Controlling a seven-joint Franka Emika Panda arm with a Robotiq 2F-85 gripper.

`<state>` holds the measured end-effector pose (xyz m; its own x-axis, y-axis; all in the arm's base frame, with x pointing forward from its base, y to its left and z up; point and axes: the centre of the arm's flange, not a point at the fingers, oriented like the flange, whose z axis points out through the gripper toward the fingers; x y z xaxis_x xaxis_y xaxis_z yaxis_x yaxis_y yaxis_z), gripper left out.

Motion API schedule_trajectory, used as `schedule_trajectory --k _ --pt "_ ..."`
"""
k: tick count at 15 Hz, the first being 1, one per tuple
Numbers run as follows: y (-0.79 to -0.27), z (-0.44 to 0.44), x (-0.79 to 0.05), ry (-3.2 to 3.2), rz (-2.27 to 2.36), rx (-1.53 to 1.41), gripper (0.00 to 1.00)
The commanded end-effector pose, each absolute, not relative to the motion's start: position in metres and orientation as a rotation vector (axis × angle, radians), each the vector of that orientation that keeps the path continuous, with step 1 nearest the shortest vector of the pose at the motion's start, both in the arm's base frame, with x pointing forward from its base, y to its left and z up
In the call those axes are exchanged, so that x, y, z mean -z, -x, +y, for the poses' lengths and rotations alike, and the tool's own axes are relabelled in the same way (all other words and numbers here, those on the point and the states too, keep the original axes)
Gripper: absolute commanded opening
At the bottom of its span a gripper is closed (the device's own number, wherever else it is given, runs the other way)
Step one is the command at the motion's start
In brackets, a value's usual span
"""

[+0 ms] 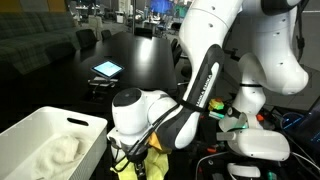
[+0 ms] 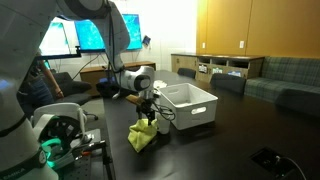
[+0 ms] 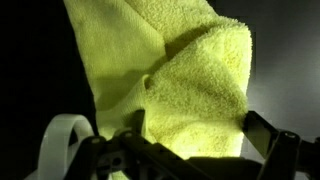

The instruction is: Place the white towel in the white storage box, put the black masking tape in the white mug, put the yellow towel in the box, place the green marker inside the mug

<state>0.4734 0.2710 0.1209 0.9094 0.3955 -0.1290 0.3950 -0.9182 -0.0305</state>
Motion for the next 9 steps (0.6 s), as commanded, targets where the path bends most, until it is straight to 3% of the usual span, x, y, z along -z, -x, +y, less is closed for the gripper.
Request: schedule_trajectory --k 1,2,3,9 --pt "-0.4802 0.2746 -0.1083 2.999 -0.678 -0.230 1.00" --pt "-0.4809 0.2749 -0.1063 2.993 -0.685 -0.242 0.92" --pt "-0.4810 0.2747 -0.1042 2.990 -0.689 -0.244 0.73" --pt "-0.4834 0.2728 -0.1109 3.024 -0.693 -0.214 0.27"
